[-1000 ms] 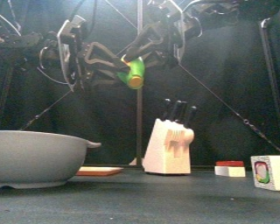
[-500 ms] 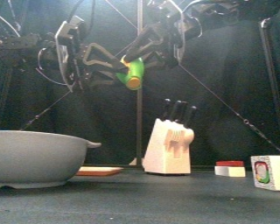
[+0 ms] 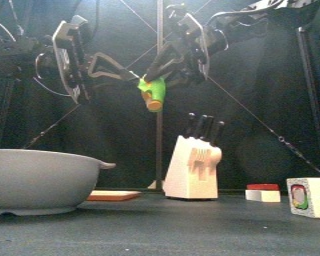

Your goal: Remove corn husk

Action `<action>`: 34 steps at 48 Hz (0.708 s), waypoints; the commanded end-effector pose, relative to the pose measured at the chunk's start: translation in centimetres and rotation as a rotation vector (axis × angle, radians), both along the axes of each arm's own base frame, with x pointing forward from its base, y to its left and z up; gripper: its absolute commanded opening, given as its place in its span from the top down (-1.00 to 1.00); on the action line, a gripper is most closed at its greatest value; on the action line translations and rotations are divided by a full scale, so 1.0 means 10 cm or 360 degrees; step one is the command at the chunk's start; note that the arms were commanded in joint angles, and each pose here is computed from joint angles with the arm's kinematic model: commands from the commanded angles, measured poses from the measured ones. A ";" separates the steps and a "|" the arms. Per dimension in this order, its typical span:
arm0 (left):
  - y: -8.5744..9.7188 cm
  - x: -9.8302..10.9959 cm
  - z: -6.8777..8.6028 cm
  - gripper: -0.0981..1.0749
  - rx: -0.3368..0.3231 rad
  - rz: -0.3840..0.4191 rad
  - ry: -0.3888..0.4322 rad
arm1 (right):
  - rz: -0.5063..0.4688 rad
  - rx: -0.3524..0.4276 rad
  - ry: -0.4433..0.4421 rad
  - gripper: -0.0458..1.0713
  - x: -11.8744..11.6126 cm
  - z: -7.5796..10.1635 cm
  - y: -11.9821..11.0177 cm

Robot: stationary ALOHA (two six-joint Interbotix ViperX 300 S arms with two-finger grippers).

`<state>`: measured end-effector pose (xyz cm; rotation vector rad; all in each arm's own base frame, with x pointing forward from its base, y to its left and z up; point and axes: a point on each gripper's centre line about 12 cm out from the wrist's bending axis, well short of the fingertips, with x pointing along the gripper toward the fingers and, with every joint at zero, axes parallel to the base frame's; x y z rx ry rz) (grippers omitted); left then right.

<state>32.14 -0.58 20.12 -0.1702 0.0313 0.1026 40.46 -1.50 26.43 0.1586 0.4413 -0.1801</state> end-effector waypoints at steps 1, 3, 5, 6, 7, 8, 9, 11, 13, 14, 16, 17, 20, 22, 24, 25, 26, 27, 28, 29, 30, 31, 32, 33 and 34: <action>0.03 0.01 0.08 0.17 0.0000 0.0018 -0.0050 | 0.0020 0.0005 -0.0067 -0.33 -0.02 0.16 0.04; 0.03 0.01 0.08 0.17 0.0000 0.0021 -0.0050 | 0.0018 0.0004 -0.0063 -0.33 -0.02 0.15 0.04; 0.03 0.01 0.08 0.17 0.0000 0.0021 -0.0048 | 0.0020 0.0005 -0.0064 -0.33 -0.02 0.15 0.04; 0.03 0.00 0.07 0.17 0.0001 0.0021 -0.0043 | 0.0015 0.0004 -0.0061 -0.33 -0.03 0.15 0.03; 0.03 0.00 0.06 0.17 0.0001 0.0021 -0.0040 | 0.0018 0.0004 -0.0061 -0.33 -0.03 0.15 0.04; 0.03 -0.01 0.05 0.17 0.0001 0.0021 -0.0035 | 0.0020 0.0005 -0.0062 -0.33 -0.03 0.15 0.04; 0.04 -0.02 0.05 0.17 0.0002 0.0021 -0.0033 | 0.0015 0.0004 -0.0061 -0.33 -0.03 0.15 0.03; 0.04 -0.03 0.04 0.17 0.0000 0.0021 -0.0026 | 0.0017 0.0005 -0.0062 -0.33 -0.04 0.15 0.04; 0.04 -0.06 0.03 0.17 0.0003 0.0021 -0.0021 | 0.0014 0.0007 -0.0061 -0.33 -0.04 0.15 0.03; 0.04 -0.07 0.02 0.17 0.0003 0.0021 -0.0016 | 0.0014 0.0007 -0.0061 -0.33 -0.04 0.15 0.03; 0.04 -0.10 0.01 0.17 0.0003 0.0021 -0.0014 | 0.0012 0.0007 -0.0061 -0.33 -0.05 0.15 0.03; 0.04 -0.12 0.01 0.17 0.0005 0.0019 -0.0014 | 0.0014 0.0007 -0.0058 -0.33 -0.05 0.14 0.03; 0.05 -0.18 0.01 0.17 0.0003 0.0019 -0.0012 | 0.0014 0.0007 -0.0056 -0.33 -0.06 0.14 0.03; 0.05 -0.21 0.00 0.17 0.0001 0.0021 -0.0011 | 0.0012 0.0007 -0.0056 -0.33 -0.06 0.14 0.03; 0.05 -0.25 0.01 0.17 -0.0001 0.0023 -0.0016 | 0.0014 0.0007 -0.0056 -0.33 -0.06 0.14 0.03; 0.05 -0.26 0.02 0.17 0.0000 0.0021 -0.0021 | 0.0012 0.0006 -0.0055 -0.33 -0.06 0.14 0.03; 0.06 -0.28 0.02 0.17 -0.0002 0.0023 -0.0023 | 0.0014 0.0007 -0.0056 -0.33 -0.06 0.14 0.03; 0.06 -0.29 0.02 0.17 -0.0002 0.0021 -0.0024 | 0.0010 0.0006 -0.0055 -0.33 -0.06 0.14 0.03; 0.05 -0.30 0.03 0.17 -0.0003 0.0018 -0.0026 | 0.0014 0.0007 -0.0056 -0.33 -0.06 0.14 0.03; 0.04 -0.31 0.03 0.17 -0.0003 0.0013 -0.0029 | 0.0012 0.0006 -0.0055 -0.33 -0.06 0.14 0.03; 0.05 -0.32 0.04 0.17 -0.0006 0.0013 -0.0031 | 0.0014 0.0007 -0.0056 -0.33 -0.06 0.14 0.03; 0.04 -0.33 0.04 0.17 -0.0006 0.0011 -0.0031 | 0.0014 0.0007 -0.0056 -0.33 -0.06 0.14 0.03; 0.04 -0.34 0.05 0.17 -0.0007 0.0010 -0.0036 | 0.0014 0.0007 -0.0056 -0.33 -0.06 0.14 0.03; 0.04 -0.35 0.04 0.17 -0.0007 0.0010 -0.0031 | 0.0012 0.0007 -0.0056 -0.33 -0.06 0.14 0.03; 0.04 -0.35 0.04 0.17 -0.0007 0.0009 -0.0029 | 0.0012 0.0007 -0.0056 -0.33 -0.06 0.14 0.03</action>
